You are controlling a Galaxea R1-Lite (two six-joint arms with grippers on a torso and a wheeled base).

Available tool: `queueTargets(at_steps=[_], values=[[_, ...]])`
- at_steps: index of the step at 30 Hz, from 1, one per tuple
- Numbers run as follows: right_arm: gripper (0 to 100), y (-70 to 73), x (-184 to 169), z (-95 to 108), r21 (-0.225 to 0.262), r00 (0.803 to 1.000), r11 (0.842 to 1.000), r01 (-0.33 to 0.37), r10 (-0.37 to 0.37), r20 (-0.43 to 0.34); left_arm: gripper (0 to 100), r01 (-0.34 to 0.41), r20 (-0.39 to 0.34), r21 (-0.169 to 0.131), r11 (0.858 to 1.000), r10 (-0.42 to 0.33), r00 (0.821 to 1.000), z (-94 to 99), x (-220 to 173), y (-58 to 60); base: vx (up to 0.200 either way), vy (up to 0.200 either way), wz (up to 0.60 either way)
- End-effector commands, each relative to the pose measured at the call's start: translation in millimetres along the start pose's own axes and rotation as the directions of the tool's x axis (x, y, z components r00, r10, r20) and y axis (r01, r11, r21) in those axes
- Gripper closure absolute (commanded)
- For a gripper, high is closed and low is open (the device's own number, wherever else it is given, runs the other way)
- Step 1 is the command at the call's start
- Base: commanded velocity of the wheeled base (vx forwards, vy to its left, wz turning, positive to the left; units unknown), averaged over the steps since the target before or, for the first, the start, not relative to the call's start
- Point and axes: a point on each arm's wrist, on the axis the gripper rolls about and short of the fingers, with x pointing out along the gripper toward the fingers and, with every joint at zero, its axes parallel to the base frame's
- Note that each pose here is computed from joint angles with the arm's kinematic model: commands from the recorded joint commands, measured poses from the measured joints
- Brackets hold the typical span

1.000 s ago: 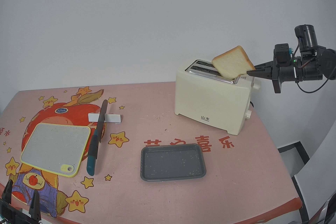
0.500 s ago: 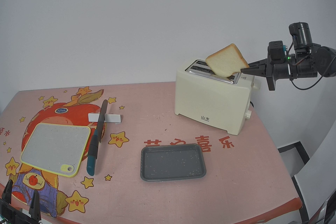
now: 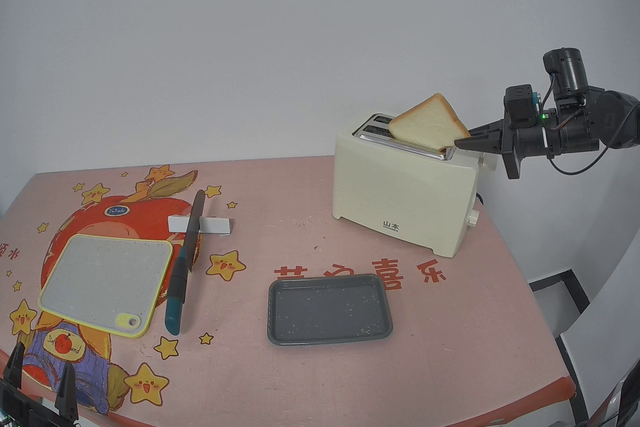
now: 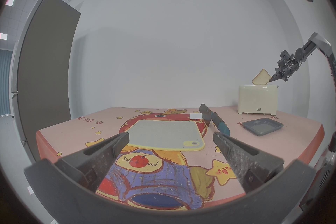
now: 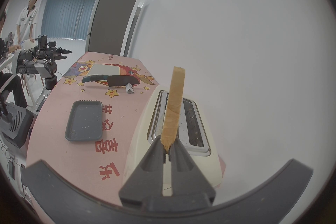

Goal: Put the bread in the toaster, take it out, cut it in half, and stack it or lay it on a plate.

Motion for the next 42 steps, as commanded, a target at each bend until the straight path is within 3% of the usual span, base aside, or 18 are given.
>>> queueTargets(at_steps=[1, 12, 13, 35, 42], values=[[100, 0.1, 0.4, -0.4, -0.002, 1.000, 1.000, -0.001, 0.001, 0.000, 0, 0.000, -0.001, 0.000, 1.000, 0.000, 1.000, -5.2, 0.0, -0.1, 0.000, 0.000, 0.00], [100, 0.0, 1.5, -0.6, 0.000, 1.000, 1.000, -0.003, 0.003, 0.000, 0, 0.000, -0.001, 0.000, 1.000, 0.000, 1.000, -5.2, 0.0, -0.1, 0.000, 0.000, 0.00], [0, -0.3, 1.5, -0.2, -0.003, 1.000, 1.000, -0.001, 0.001, 0.003, 0, 0.000, -0.001, 0.000, 1.000, 0.000, 1.000, -5.2, 0.0, -0.1, 0.000, 0.000, 0.00], [0, 1.6, -0.7, 0.3, 0.009, 1.000, 1.000, -0.005, 0.005, 0.002, 0, 0.000, -0.001, 0.000, 1.000, 0.000, 1.000, -5.2, 0.0, -0.1, 0.000, 0.000, 0.00], [0, 7.9, -14.1, 7.2, 0.071, 1.000, 0.997, 0.010, -0.011, 0.013, 0, 0.000, -0.001, 0.000, 1.000, 0.000, 1.000, -5.2, 0.0, -0.1, 0.000, 0.000, 0.00]])
